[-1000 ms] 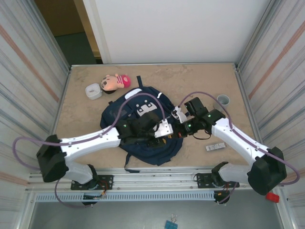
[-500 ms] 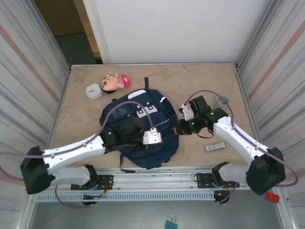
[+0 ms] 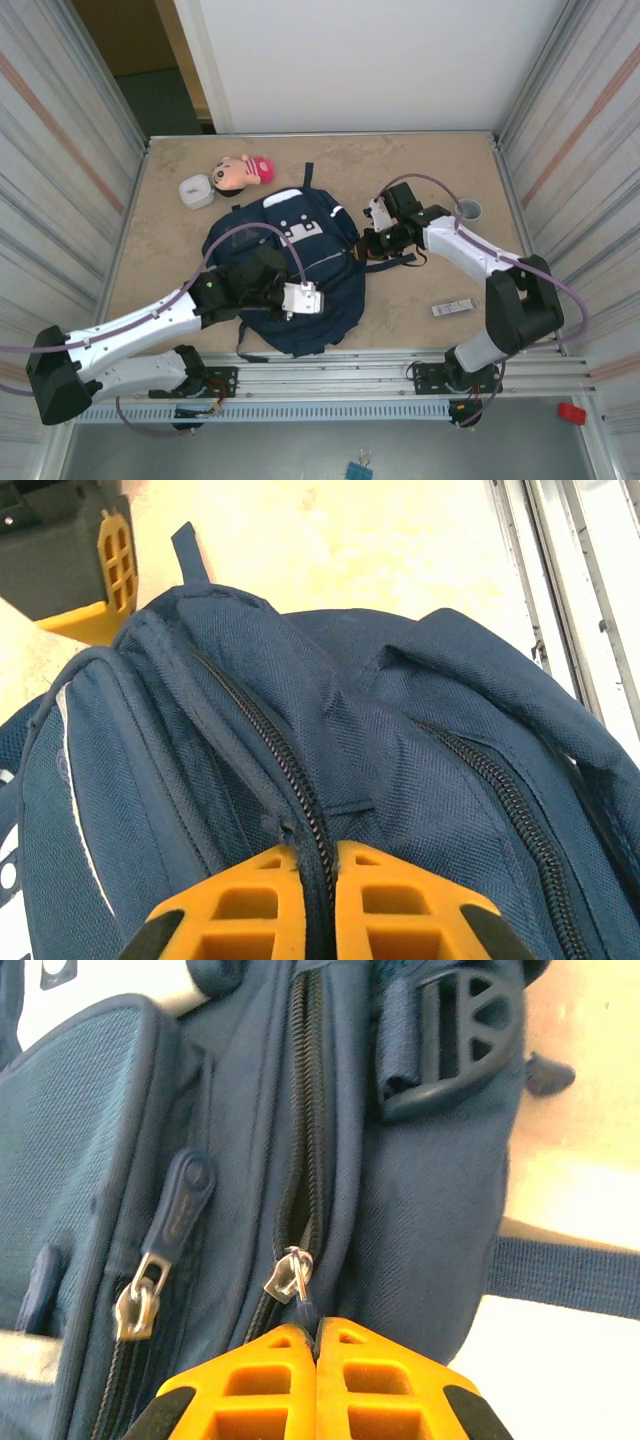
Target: Pack books, pencil case, and school supplies into a backpack
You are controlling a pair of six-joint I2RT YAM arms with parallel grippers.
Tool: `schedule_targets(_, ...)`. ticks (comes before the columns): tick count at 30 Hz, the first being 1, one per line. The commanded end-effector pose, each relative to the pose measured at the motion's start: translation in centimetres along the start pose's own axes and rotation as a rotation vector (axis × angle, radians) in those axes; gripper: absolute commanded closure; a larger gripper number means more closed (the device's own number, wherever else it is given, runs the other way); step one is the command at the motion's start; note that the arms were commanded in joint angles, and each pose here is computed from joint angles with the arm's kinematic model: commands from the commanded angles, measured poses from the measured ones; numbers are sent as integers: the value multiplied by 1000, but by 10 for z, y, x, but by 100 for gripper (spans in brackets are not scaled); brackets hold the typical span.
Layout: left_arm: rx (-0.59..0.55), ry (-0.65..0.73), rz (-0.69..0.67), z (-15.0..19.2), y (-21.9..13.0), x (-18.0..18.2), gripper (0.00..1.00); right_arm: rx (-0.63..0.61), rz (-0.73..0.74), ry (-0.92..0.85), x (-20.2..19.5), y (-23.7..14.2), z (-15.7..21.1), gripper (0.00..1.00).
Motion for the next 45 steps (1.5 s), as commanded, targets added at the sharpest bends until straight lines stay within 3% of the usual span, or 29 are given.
schedule_targets(1,-164,97,136,-28,-20,-31,100,-336,85,27,-18,-19,-92,100)
schedule_targets(7,-97,47,73,-13,-18,-27,97,-326,67,26,-21,-18,-101,100)
schedule_targets(8,-85,26,49,-10,-17,-24,93,-322,51,25,-18,-19,-98,100)
schedule_targets(9,-73,-8,11,-8,-17,-18,82,-313,29,29,-15,-22,-94,98)
schedule_targets(12,-63,-136,-86,-7,-22,-1,43,-279,5,69,-11,-33,-76,53)
schedule_targets(14,-53,-297,-180,-5,-31,16,29,-236,3,99,-11,-39,-59,40)
schedule_targets(16,-51,-542,-288,1,-42,33,17,-183,-17,149,-13,-40,-37,33)
schedule_targets(21,141,-1154,-463,65,-52,31,16,-74,-103,233,-7,-25,14,32)
schedule_targets(24,294,-1410,-470,107,-44,7,16,-39,-102,243,-4,-12,34,33)
schedule_targets(26,348,-1496,-465,124,-34,-5,16,-35,-121,266,-3,-4,41,36)
schedule_targets(31,318,-1487,-468,142,-3,3,17,-18,-195,348,2,19,58,51)
schedule_targets(38,286,-1292,-479,150,32,63,15,-28,-237,325,26,26,86,69)
schedule_targets(42,288,-1178,-470,141,37,95,12,-5,-259,287,42,28,94,70)
schedule_targets(45,263,-1131,-471,126,24,107,7,-37,-262,230,51,15,94,56)
Point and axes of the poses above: each hand's point on the last joint's axis, 136 mm out from that joint toward the fingers, its own y axis out along the fingers, its own x axis along the line the jaws close on, z = x × y, the point moved 2 cm from there along -y, back along the fingers, and after that the axes turned 13 degrees about y, right-handed, at the moved point
